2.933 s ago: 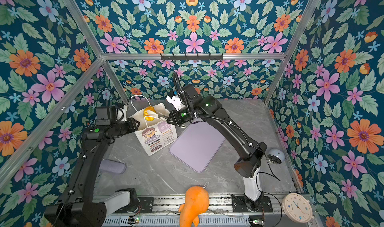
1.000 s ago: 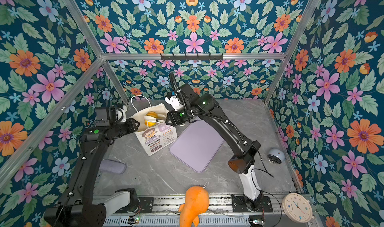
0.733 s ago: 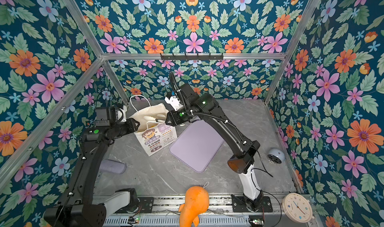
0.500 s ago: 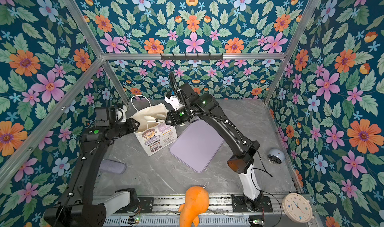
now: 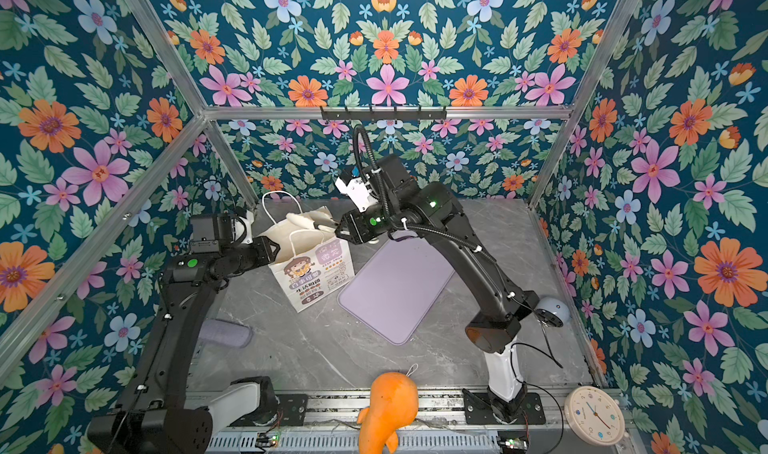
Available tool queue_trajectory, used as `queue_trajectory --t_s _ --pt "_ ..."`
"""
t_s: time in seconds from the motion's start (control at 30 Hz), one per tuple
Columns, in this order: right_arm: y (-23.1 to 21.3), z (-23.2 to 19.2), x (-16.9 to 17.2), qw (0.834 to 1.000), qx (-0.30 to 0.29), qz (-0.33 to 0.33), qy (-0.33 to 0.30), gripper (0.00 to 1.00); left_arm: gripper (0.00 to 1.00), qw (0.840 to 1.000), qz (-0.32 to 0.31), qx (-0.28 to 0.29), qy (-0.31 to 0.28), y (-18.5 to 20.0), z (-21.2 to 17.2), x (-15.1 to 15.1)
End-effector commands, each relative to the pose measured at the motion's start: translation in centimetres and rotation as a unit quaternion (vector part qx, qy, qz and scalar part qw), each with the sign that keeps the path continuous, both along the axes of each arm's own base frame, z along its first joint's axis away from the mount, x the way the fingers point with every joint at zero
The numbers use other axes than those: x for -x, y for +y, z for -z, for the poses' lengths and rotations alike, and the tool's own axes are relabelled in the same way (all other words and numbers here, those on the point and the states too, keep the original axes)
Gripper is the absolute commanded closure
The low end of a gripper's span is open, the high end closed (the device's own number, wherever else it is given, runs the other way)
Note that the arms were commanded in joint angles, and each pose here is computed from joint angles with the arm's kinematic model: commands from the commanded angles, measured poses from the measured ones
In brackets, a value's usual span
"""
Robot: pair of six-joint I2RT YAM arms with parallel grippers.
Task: Place the fake bread into the paper bag
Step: 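Withdraw the tongs with the right gripper while the left gripper releases the bag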
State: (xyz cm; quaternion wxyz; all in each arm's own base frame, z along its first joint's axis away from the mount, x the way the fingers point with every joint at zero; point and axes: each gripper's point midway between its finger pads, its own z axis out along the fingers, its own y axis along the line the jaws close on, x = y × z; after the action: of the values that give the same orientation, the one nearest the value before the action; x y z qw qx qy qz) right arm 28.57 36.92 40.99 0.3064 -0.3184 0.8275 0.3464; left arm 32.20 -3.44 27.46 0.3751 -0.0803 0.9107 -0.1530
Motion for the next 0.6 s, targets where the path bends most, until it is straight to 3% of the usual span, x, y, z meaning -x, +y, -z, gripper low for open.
queue_trajectory --t_s 0.0,0.27,0.43,0.57 --pt "-2.1 -2.0 -0.3 0.999 -0.004 0.019 -0.036 0.58 0.55 1.000 0.002 0.000 -0.012 0.0 -0.7 -0.2" --pt "-10.9 -4.5 -0.5 0.989 -0.011 0.122 -0.085 0.61 0.35 0.999 0.003 0.002 -0.054 -0.1 -3.4 -0.6" --pt "-17.5 -2.3 -0.7 0.973 -0.019 0.217 -0.079 0.63 0.26 0.994 0.013 0.003 -0.110 -0.4 -7.0 -0.8" --pt "-22.7 1.0 -0.1 0.954 -0.014 0.293 -0.061 0.63 0.19 0.986 -0.007 -0.028 -0.161 0.7 -11.1 -0.6"
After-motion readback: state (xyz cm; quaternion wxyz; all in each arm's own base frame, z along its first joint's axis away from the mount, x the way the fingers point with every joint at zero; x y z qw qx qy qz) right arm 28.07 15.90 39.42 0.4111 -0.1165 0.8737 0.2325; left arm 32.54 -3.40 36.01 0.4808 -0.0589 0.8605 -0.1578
